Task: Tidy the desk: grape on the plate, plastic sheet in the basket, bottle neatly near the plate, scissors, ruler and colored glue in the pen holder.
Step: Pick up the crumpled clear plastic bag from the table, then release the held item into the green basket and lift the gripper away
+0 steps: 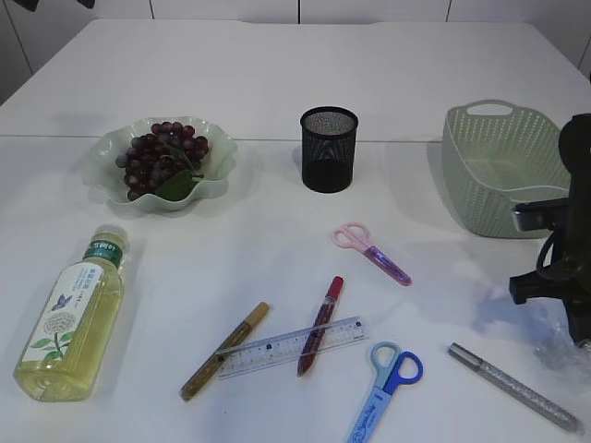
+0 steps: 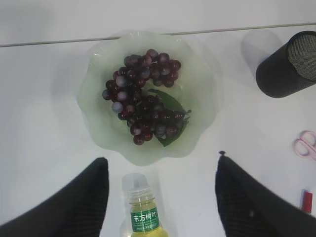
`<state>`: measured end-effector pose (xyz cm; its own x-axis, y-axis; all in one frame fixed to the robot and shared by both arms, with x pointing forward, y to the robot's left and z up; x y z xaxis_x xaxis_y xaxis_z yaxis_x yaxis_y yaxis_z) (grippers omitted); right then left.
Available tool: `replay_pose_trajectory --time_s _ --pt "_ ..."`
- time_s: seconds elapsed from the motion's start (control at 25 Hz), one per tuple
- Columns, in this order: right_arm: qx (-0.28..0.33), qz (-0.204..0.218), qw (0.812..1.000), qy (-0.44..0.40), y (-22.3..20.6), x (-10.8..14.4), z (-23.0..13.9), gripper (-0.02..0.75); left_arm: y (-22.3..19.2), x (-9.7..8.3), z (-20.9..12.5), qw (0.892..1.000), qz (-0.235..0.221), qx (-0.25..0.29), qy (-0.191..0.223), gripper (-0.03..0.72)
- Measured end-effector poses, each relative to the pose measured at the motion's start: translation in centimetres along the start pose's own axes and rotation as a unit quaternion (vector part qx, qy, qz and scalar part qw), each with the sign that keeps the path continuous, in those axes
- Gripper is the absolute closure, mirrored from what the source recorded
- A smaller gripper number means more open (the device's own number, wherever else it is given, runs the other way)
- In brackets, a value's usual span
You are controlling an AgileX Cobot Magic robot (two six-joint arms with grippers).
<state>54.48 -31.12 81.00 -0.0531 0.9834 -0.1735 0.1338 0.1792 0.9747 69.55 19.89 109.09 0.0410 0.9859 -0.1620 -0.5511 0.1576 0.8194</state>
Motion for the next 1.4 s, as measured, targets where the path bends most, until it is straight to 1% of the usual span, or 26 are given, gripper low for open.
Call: replay_pose_trajectory --time_s 0.2,0.28,0.48,0.68,0.72,0.84,1.0,1.16,1.24,1.4 --pt "0.004 0.007 1.0 -0.003 0.5 0.2 -0.4 0.722 0.0 0.0 0.0 1.0 0.001 0.001 0.0 0.197" --pt "-0.008 0.015 1.0 -0.009 1.5 0.3 -0.4 0.722 0.0 0.0 0.0 1.0 0.001 0.001 0.0 0.198" --pt "-0.018 0.017 1.0 -0.016 4.3 -0.2 -1.6 0.722 0.0 0.0 0.0 1.0 0.001 0.001 0.0 0.2" --pt "-0.053 0.036 0.998 -0.023 7.3 -0.1 -2.5 0.722 0.0 0.0 0.0 1.0 0.001 0.001 0.0 0.2" --pt "-0.06 0.041 0.997 -0.023 7.9 0.0 -2.6 0.722 0.0 0.0 0.0 1.0 0.001 0.001 0.0 0.181" --pt "-0.083 0.048 0.995 -0.028 9.4 0.0 -2.8 0.722 0.0 0.0 0.0 1.0 0.001 0.001 0.0 0.195" --pt "-0.124 0.054 0.99 -0.034 12.1 -0.3 -1.1 0.722 0.0 0.0 0.0 1.0 0.001 0.001 0.0 0.198" --pt "-0.188 0.061 0.979 -0.043 16.2 -0.8 1.3 0.722 0.0 0.0 0.0 1.0 0.001 0.001 0.0 0.2" --pt "-0.221 0.062 0.972 -0.047 18.6 -1.1 2.9 0.722 0.0 0.0 0.0 1.0 0.001 0.001 0.0 0.2" --pt "-0.264 0.064 0.961 -0.052 22.0 -1.6 6.2 0.722 0.0 0.0 0.0 1.0 0.001 0.001 0.0 0.2"
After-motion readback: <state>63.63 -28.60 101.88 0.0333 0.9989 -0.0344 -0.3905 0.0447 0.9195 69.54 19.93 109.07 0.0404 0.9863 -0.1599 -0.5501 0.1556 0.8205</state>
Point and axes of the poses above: a point on each arm's last joint axis where the gripper is mounted, y pointing back along that axis away from the gripper, x along the wrist's bending axis when the last joint is at zero, z = x × y, the point moved 10 cm from there along -y, pointing out along that axis toward the gripper, and after that the axes turned 6 degrees about y, right-handed, at the moved point
